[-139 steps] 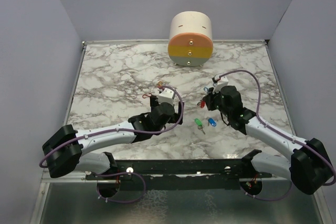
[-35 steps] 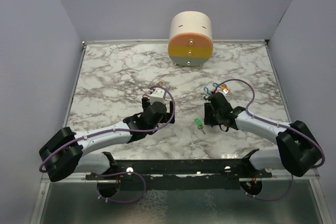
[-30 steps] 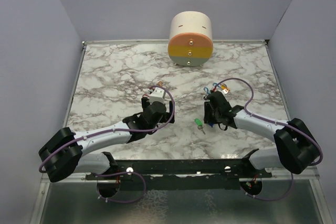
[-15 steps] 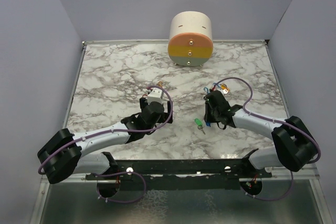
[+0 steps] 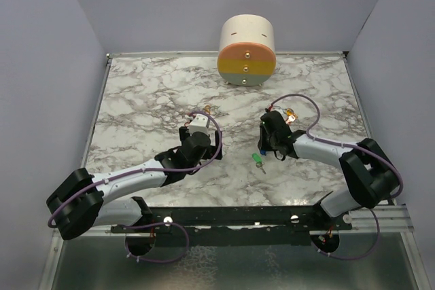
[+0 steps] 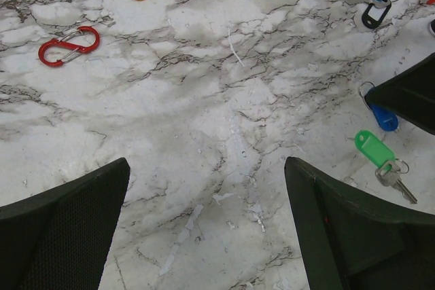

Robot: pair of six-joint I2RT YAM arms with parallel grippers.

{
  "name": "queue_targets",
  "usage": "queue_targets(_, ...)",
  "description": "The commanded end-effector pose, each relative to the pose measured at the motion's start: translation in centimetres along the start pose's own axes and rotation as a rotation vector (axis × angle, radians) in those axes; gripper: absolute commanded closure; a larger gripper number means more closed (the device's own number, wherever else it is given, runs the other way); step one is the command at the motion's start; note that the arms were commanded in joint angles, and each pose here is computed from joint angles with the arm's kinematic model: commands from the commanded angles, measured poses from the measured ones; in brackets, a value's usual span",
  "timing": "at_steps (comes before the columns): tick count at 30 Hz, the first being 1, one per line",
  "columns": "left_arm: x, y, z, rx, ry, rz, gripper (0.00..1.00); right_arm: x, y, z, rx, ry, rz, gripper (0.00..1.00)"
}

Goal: Put the keys on the keyring

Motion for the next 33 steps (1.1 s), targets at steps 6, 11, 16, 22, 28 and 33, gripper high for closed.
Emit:
queue_targets(6,-0.3,-0.2,0.5,-0.011,0.001,-0.016,0.01,1.0,-1.4,0.5,-0.014,0.015,-0.043,0.72)
queue_targets(11,-0.4,-0.3,0.5,-0.016,0.002,-0.021,0.01,0.3,-2.6,0.5,-0.038,0.026,-0.079,0.59)
queue_targets(16,-0.4,-0.3,0.6,-0.019,0.0,-0.02,0.01,0.2,-3.2,0.7,-0.071,0.015,-0.101,0.58)
queue_targets(22,-0.5,-0.3,0.8,-0.022,-0.002,-0.024,0.01,0.2,-4.0,1.1,-0.131,-0.016,-0.131,0.6)
queue_targets(28,-0.5,-0.4,0.7,-0.022,0.003,-0.026,0.01,0.2,-4.7,1.7,-0.175,-0.055,-0.142,0.63)
queue_targets(33,-0.5,-0.3,0.8,-0.02,0.0,-0.025,0.01,0.6,-4.6,1.8,-0.201,-0.065,-0.129,0.66)
Point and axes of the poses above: each gripper's point midway between its finger pads, its own x axis out along the fingers, its own z axis along the line the jaws close on, y = z × x, the point moved 6 cm from there along -x, back along the fingers
